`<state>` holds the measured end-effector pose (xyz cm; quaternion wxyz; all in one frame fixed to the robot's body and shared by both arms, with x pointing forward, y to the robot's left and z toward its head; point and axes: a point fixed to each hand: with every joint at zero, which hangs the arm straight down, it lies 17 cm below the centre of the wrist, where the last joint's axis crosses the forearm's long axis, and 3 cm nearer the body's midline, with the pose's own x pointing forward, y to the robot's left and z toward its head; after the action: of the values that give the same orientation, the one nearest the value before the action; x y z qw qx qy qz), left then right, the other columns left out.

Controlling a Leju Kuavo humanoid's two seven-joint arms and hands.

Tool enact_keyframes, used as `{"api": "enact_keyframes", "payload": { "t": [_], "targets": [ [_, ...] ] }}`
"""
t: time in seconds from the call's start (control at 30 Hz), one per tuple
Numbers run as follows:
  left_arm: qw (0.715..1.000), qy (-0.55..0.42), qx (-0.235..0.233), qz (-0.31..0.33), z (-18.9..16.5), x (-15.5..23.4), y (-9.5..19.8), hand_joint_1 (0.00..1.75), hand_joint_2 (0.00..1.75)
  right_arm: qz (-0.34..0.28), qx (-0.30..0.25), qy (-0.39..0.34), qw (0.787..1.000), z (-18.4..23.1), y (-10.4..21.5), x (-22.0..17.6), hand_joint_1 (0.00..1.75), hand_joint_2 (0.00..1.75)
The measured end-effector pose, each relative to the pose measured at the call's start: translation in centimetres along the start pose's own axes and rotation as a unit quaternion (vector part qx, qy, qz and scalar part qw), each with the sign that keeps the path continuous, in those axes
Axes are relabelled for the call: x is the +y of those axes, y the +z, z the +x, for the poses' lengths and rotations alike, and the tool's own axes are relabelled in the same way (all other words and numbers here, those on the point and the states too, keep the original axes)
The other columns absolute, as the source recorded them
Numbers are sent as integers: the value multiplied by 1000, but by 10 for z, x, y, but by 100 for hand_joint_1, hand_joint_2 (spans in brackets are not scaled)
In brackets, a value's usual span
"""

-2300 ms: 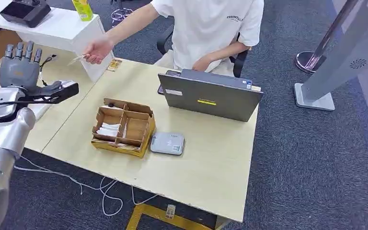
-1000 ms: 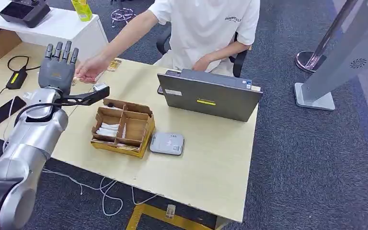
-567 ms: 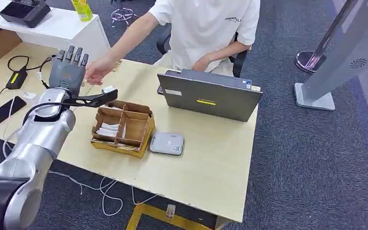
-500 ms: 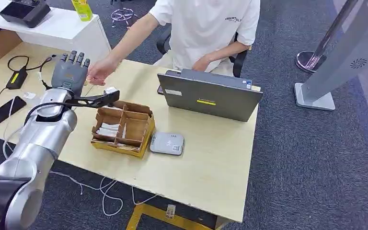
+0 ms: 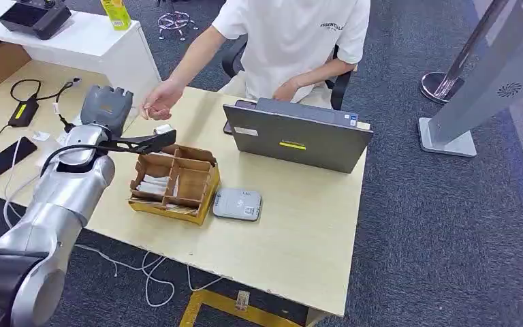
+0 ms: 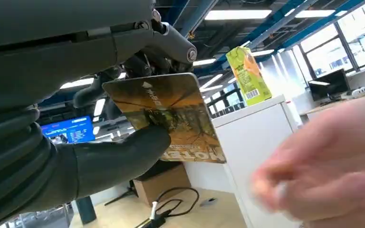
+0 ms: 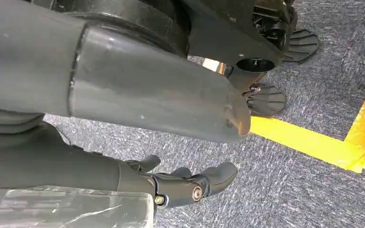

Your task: Pass the card to the sensor for recognition and then transmit it.

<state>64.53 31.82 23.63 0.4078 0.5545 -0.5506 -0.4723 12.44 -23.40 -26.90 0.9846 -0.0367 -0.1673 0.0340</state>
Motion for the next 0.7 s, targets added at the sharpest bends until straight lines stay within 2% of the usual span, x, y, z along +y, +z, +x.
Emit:
{"api": "enact_keyframes", "payload": {
  "t": [0.3, 0.4, 0.57, 0.7],
  "targets": [
    [1000, 4, 3, 4, 0, 2, -1, 175, 175, 0, 1, -3, 1000, 0, 0, 0, 0, 0],
    [999, 22, -13, 26, 10, 8, 1, 175, 175, -1, 2, -8, 1000, -1, 0, 0, 0, 0],
    [995, 58, -58, 59, 53, 3, 26, 175, 175, -5, 5, -22, 1000, -6, 1, -1, 0, 0],
    [990, 77, -101, 67, 110, 0, 62, 175, 175, -11, 6, -34, 999, -9, 1, -3, 0, 0]
  ]
}}
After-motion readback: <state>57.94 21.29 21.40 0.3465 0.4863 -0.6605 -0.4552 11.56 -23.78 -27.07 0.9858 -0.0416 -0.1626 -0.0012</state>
